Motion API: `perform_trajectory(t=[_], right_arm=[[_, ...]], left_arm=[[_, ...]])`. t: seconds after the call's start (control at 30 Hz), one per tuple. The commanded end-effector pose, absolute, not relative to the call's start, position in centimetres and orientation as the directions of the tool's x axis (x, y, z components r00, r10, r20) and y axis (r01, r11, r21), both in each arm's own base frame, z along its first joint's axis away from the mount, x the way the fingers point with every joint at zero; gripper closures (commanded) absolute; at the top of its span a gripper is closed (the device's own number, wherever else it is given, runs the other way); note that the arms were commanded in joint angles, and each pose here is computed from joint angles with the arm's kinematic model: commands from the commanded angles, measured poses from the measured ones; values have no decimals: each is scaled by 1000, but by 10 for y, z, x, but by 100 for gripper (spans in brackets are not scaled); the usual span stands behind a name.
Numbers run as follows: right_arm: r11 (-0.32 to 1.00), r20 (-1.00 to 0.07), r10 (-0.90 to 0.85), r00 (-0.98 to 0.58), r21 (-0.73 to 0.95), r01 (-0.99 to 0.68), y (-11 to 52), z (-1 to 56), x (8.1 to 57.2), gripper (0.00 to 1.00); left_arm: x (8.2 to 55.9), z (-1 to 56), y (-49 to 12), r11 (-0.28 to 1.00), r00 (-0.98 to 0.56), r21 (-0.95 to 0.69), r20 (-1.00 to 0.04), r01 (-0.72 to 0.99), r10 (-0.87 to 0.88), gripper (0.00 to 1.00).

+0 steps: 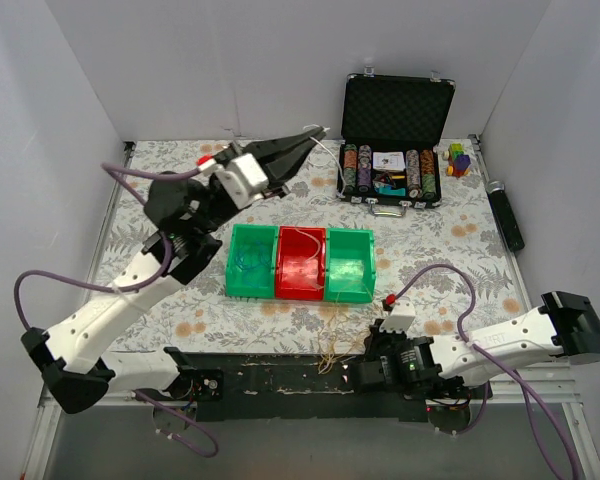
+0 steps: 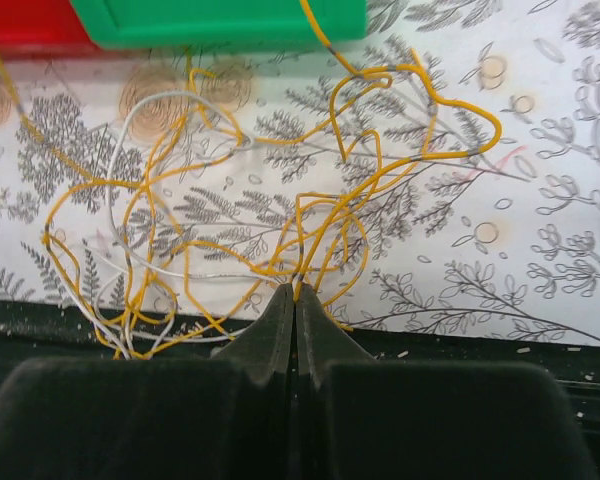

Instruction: Untangle the cables

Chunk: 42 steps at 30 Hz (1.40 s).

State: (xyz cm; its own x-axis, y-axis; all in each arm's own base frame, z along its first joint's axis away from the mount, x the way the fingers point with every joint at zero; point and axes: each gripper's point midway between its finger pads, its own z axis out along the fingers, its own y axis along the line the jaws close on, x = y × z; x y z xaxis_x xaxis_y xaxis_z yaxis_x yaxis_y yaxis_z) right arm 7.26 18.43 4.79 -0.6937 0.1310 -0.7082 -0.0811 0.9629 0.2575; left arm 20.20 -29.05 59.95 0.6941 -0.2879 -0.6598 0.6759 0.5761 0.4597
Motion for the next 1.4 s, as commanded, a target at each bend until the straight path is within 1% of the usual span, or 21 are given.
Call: perform_trajectory(t=[0.0, 0.2, 0.27, 0.47, 0.57, 0.67, 0.8, 1.07, 1.17, 1.33, 1.37], right_arm=[[918, -791, 101, -603, 307, -250, 190, 78, 44, 99], [894, -820, 144, -553, 347, -282, 186, 95, 43, 99], [889, -821, 157, -549, 360, -284, 184, 98, 41, 99], [881, -825, 151, -545, 362, -304, 182, 101, 36, 99], [876, -823, 147, -549, 366, -315, 183, 101, 32, 99], [877, -825, 142, -547, 362, -317, 183, 100, 32, 99], [873, -820, 152, -551, 372, -314, 181, 99, 33, 99], [873, -821, 156, -550, 375, -312, 181, 99, 33, 99], [874, -821, 150, -551, 371, -314, 181, 98, 32, 99], [875, -817, 151, -557, 373, -310, 179, 96, 33, 99], [874, -816, 153, -558, 375, -309, 179, 96, 33, 99]], left_arm=[[221, 571, -304, 578, 661, 430, -699, 693, -273, 100], [248, 499, -338, 525, 592, 419, -776, 741, -215, 100], [253, 482, -345, 515, 582, 420, -788, 747, -200, 100], [266, 440, -364, 472, 539, 417, -828, 777, -156, 100], [276, 431, -366, 493, 535, 414, -835, 765, -129, 100], [283, 426, -367, 510, 549, 431, -830, 745, -100, 100], [287, 412, -370, 503, 546, 444, -835, 742, -69, 100], [282, 376, -381, 429, 546, 478, -837, 767, -43, 100], [284, 362, -385, 407, 571, 517, -821, 753, -14, 100], [280, 347, -387, 360, 646, 610, -763, 706, 24, 100], [281, 351, -385, 377, 655, 613, -755, 694, 21, 100]])
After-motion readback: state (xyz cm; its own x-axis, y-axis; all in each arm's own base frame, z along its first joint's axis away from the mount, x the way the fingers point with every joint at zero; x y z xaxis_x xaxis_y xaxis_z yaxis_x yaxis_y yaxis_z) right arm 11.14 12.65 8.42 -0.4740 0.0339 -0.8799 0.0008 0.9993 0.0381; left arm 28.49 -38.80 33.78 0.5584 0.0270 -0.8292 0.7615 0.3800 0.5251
